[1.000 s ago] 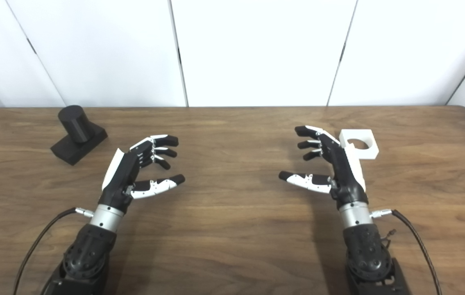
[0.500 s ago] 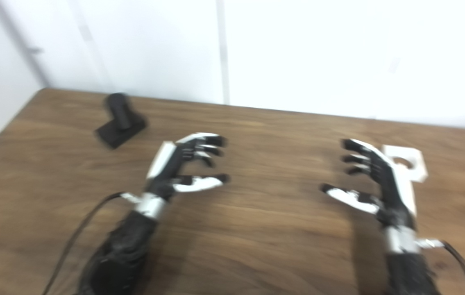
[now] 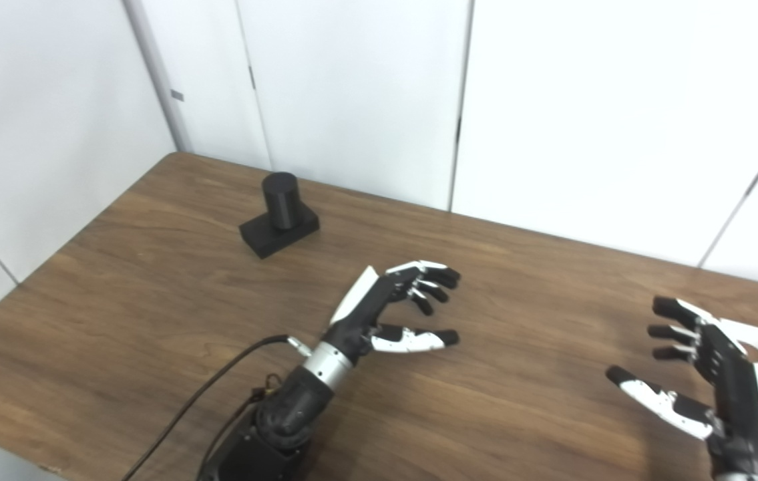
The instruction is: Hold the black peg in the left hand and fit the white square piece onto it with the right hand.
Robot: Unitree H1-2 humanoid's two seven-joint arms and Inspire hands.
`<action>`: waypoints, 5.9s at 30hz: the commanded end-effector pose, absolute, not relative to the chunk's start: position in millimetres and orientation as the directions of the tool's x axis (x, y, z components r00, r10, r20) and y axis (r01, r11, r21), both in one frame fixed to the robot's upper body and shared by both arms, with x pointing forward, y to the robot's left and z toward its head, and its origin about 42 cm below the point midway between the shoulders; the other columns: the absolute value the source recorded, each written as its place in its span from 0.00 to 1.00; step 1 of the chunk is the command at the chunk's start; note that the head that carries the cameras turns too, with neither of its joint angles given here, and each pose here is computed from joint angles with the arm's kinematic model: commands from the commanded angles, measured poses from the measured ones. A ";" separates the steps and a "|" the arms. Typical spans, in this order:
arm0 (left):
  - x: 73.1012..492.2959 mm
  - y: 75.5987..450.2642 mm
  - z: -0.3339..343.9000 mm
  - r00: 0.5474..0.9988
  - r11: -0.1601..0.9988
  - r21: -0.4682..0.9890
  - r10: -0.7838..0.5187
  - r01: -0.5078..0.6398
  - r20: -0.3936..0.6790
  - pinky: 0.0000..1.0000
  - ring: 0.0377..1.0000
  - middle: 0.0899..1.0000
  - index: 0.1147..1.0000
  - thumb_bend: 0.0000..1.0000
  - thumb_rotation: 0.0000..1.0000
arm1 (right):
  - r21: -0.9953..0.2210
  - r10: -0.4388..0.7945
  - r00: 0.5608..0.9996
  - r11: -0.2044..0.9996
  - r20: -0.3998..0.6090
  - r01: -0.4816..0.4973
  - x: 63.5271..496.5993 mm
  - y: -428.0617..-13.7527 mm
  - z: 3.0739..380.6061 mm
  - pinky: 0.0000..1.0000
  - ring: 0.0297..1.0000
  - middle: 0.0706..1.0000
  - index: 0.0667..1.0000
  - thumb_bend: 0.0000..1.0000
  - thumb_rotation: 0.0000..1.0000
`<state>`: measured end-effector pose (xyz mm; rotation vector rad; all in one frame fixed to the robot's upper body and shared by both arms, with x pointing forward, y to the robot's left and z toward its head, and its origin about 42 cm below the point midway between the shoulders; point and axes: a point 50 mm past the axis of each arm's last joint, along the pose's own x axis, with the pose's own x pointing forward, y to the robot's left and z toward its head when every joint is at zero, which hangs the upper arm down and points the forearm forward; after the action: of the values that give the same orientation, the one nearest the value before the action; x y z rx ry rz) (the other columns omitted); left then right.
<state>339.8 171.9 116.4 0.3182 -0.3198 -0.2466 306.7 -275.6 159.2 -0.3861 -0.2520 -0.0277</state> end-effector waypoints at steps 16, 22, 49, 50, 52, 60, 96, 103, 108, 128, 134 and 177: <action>354.2 176.3 150.3 0.869 0.914 0.396 -0.269 0.093 0.416 0.51 0.63 0.68 0.66 0.77 0.12 | -0.379 0.038 0.951 0.921 0.306 0.085 311.1 -269.4 183.2 0.46 0.62 0.70 0.66 0.61 0.00; 357.7 189.7 173.4 0.853 0.895 0.446 -0.258 0.035 0.453 0.56 0.70 0.73 0.68 0.82 0.09 | -0.379 0.044 0.949 0.922 0.311 0.082 311.8 -269.2 184.0 0.45 0.61 0.69 0.65 0.61 0.00; 373.2 255.1 251.3 0.847 0.795 0.568 -0.139 -0.215 0.514 0.64 0.77 0.80 0.74 0.80 0.01 | -0.380 0.042 0.950 0.921 0.309 0.083 310.7 -270.7 192.4 0.45 0.60 0.69 0.67 0.60 0.00; 374.6 258.6 254.1 0.845 0.792 0.571 -0.139 -0.219 0.516 0.64 0.77 0.80 0.74 0.80 0.01 | -0.381 0.042 0.950 0.921 0.308 0.083 310.6 -270.7 192.2 0.45 0.60 0.69 0.67 0.60 0.00; 377.4 265.6 259.2 0.842 0.783 0.580 -0.143 -0.225 0.520 0.65 0.78 0.81 0.75 0.80 0.01 | -0.380 0.042 0.951 0.921 0.307 0.082 310.0 -270.2 192.4 0.46 0.60 0.70 0.67 0.59 0.00; 383.9 287.5 275.1 0.849 0.733 0.628 -0.134 -0.262 0.511 0.65 0.79 0.83 0.78 0.80 0.04 | -0.385 0.045 0.950 0.919 0.309 0.082 309.0 -270.9 193.1 0.45 0.59 0.70 0.67 0.59 0.00; 412.9 360.3 288.4 0.886 0.273 0.844 0.105 -0.462 0.452 0.96 1.00 0.98 0.84 1.00 0.39 | -0.386 0.056 0.951 0.920 0.304 0.069 303.7 -264.4 201.4 0.45 0.60 0.70 0.66 0.59 0.00; 417.1 373.8 283.6 0.894 0.203 0.873 0.175 -0.443 0.413 0.93 1.00 1.00 0.86 1.00 0.46 | -0.387 0.055 0.952 0.919 0.302 0.070 304.1 -264.1 200.6 0.44 0.59 0.70 0.67 0.59 0.00; 419.9 382.3 279.0 0.895 0.150 0.893 0.219 -0.425 0.390 0.87 1.00 0.99 0.85 1.00 0.51 | -0.381 0.061 0.950 0.922 0.305 0.064 303.8 -263.2 201.7 0.44 0.58 0.70 0.66 0.58 0.00; 421.2 380.1 262.7 0.930 0.118 0.970 0.328 -0.213 0.164 0.90 1.00 1.00 0.84 1.00 0.63 | -0.380 0.044 0.955 0.922 0.295 0.075 299.2 -260.2 210.8 0.46 0.61 0.71 0.68 0.56 0.00; 421.1 379.9 247.8 0.937 0.127 0.979 0.330 -0.162 0.112 0.92 1.00 1.00 0.83 1.00 0.63 | -0.381 0.047 0.954 0.922 0.296 0.073 298.7 -260.3 212.2 0.46 0.60 0.71 0.68 0.56 0.00; 425.0 376.8 189.7 0.949 0.115 0.993 0.307 0.038 -0.072 0.95 1.00 1.00 0.82 1.00 0.51 | -0.381 0.040 0.955 0.921 0.295 0.079 292.4 -261.1 218.3 0.48 0.61 0.72 0.70 0.54 0.00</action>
<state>414.8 373.9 169.8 1.4168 0.3623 0.1715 291.8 -262.1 200.6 -0.3901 -0.2267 -0.0128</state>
